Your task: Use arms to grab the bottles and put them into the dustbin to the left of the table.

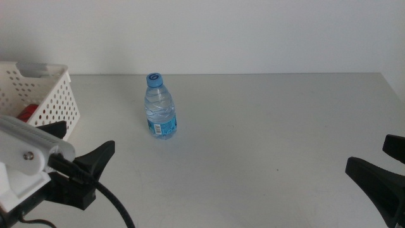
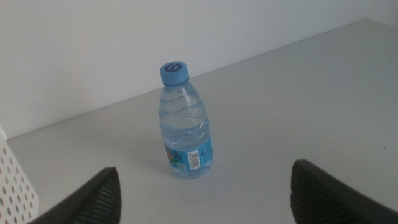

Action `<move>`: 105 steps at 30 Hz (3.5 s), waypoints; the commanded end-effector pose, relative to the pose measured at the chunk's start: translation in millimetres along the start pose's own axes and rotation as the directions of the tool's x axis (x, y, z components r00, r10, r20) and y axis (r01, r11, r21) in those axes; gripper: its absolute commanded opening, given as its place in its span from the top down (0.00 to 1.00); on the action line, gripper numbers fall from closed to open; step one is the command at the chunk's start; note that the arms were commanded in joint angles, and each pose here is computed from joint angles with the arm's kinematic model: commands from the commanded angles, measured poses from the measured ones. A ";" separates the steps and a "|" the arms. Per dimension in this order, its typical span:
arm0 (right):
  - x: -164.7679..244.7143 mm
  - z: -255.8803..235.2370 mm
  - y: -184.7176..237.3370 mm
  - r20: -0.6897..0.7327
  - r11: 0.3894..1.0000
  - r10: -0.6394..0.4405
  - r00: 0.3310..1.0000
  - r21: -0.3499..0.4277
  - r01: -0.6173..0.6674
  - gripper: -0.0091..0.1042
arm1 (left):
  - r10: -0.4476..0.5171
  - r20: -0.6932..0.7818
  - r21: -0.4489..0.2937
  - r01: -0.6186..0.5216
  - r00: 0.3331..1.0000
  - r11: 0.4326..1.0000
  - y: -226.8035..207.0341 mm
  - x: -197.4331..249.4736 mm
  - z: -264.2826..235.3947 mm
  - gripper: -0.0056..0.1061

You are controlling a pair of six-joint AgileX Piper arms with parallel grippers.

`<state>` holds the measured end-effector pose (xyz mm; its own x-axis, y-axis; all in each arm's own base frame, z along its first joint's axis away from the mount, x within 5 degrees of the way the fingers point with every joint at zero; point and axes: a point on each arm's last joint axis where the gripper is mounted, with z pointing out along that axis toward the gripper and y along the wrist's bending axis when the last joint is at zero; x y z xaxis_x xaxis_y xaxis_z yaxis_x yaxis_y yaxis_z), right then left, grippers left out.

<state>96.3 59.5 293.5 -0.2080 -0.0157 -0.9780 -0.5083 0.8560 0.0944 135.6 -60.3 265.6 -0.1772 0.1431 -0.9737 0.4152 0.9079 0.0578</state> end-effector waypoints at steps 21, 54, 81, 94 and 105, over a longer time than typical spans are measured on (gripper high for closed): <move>-14.7 -1.8 0.2 0.097 1.000 -0.017 0.995 0.003 0.017 0.38 | -0.098 0.143 -0.016 0.101 0.985 0.995 0.0 8.3 92.3 0.11; -14.7 -1.8 0.2 0.097 1.000 -0.017 0.995 0.003 0.017 0.38 | -0.139 0.125 0.046 0.135 0.982 0.990 30.7 30.0 226.7 0.11; -14.7 -1.8 0.2 0.097 1.000 -0.017 0.995 0.003 0.017 0.38 | -0.155 -0.221 -0.188 0.114 0.963 0.975 64.2 -80.1 204.4 0.96; -14.6 -1.6 0.2 0.096 1.000 -0.017 0.995 0.003 0.017 0.38 | -0.021 -0.540 -0.078 -0.026 0.842 0.997 124.1 -170.0 136.5 0.96; -14.6 -1.6 0.2 0.096 1.000 -0.017 0.995 0.003 0.017 0.38 | -0.184 -0.618 -0.276 0.007 0.765 0.961 213.9 -158.9 83.5 0.96</move>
<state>96.3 59.5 293.2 -0.2095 -0.0152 -0.9777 -0.5076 0.8563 0.0954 337.0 71.3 387.3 -0.8226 0.2068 -0.5296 0.1928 0.9778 0.0823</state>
